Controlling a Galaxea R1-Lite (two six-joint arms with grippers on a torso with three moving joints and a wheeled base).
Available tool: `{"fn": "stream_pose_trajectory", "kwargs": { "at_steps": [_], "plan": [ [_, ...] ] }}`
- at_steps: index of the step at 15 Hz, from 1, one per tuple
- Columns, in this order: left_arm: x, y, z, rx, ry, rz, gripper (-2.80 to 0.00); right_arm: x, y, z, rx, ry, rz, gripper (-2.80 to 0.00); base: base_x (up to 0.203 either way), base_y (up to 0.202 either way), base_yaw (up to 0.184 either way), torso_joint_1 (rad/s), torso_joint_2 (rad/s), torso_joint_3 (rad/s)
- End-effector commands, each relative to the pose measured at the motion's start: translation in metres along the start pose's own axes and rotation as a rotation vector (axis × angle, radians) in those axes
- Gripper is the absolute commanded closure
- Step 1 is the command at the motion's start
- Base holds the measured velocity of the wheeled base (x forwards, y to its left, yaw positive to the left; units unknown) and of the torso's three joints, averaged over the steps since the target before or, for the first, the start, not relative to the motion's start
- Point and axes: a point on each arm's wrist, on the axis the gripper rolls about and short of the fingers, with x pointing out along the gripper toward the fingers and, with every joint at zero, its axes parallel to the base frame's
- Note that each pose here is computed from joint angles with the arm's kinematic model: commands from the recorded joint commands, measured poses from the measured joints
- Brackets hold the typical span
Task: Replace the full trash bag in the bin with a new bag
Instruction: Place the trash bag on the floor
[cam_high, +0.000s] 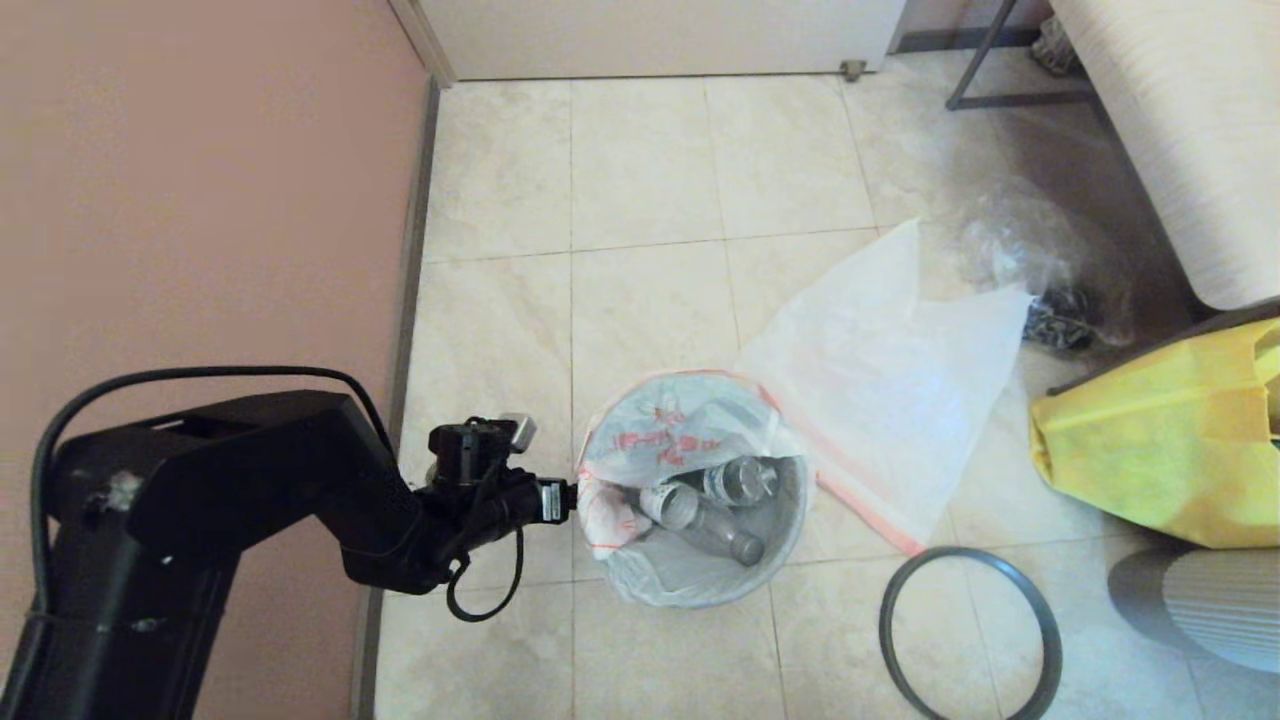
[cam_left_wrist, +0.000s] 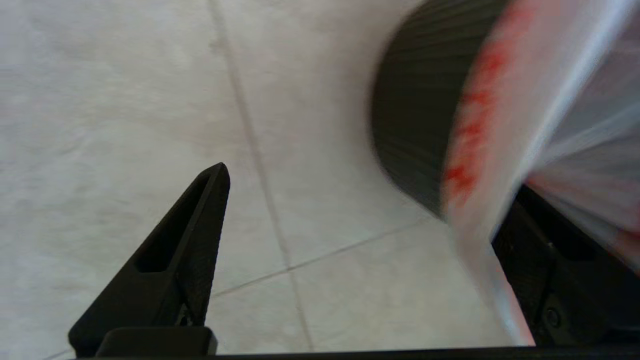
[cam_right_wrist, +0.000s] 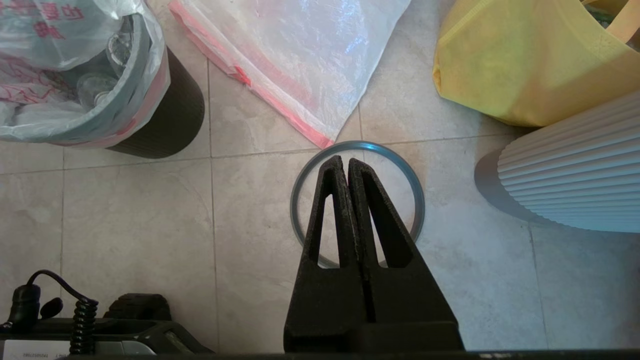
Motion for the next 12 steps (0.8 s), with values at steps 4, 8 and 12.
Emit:
{"fn": "stream_pose_trajectory", "kwargs": {
  "at_steps": [4,8,12],
  "plan": [
    [0.012,0.005,-0.004,0.068,-0.014,0.157,-2.8,0.0,0.0,0.0,0.0,0.002,0.0,0.0,0.0,0.0,0.0,0.0,0.0,0.0],
    [0.009,0.004,-0.001,0.123,-0.018,0.296,-2.8,0.0,0.0,0.0,0.0,0.002,0.0,0.0,0.0,0.0,0.0,0.0,0.0,0.0],
    [-0.004,-0.009,0.011,0.23,-0.03,0.404,-2.8,0.0,0.0,0.0,0.0,0.002,0.0,0.0,0.0,0.0,0.0,0.0,0.0,0.0]
  ]
}}
